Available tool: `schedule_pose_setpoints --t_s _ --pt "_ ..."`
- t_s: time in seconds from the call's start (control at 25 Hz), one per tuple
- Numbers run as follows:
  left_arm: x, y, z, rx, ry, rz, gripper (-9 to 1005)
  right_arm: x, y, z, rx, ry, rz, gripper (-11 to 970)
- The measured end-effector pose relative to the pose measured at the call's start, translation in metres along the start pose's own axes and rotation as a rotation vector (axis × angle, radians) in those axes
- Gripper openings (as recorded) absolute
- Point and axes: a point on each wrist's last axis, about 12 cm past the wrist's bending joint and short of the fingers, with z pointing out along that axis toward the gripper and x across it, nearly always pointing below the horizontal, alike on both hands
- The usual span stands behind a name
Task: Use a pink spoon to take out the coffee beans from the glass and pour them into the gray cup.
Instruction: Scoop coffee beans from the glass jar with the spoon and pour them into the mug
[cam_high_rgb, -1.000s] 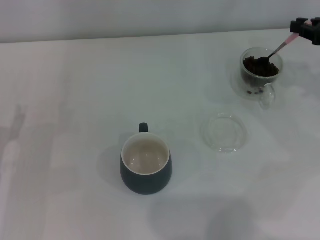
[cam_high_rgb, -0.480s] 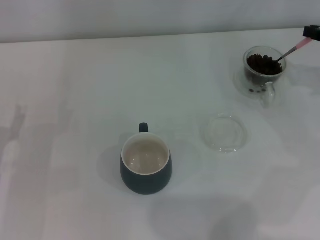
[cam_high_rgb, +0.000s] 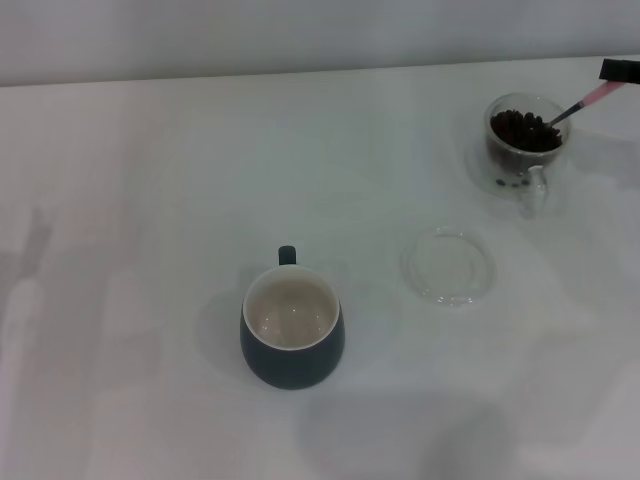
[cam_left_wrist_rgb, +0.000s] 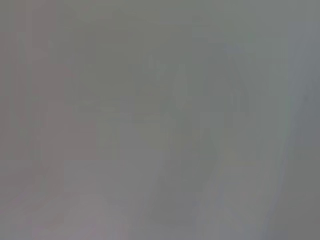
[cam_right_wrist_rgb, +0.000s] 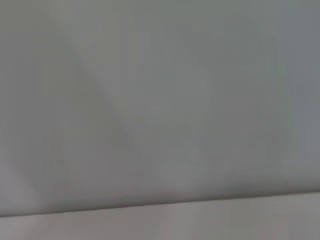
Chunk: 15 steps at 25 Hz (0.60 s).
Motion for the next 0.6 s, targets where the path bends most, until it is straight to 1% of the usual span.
schedule_pose_setpoints --t_s 0.2,0.48,0.6 --pt "-0.001 -0.001 0.002 0.005 -0.004 0.0 898 -0.003 -0.001 0.0 0.01 -0.007 0.081 177" --pt "-0.001 -0.001 0.002 0.005 -0.004 0.0 898 -0.003 -0.011 -0.003 0.046 -0.018 0.203 179" --pt "-0.001 -0.001 0.002 0.005 -0.004 0.0 898 -0.003 -0.014 -0.004 0.052 -0.011 0.233 180"
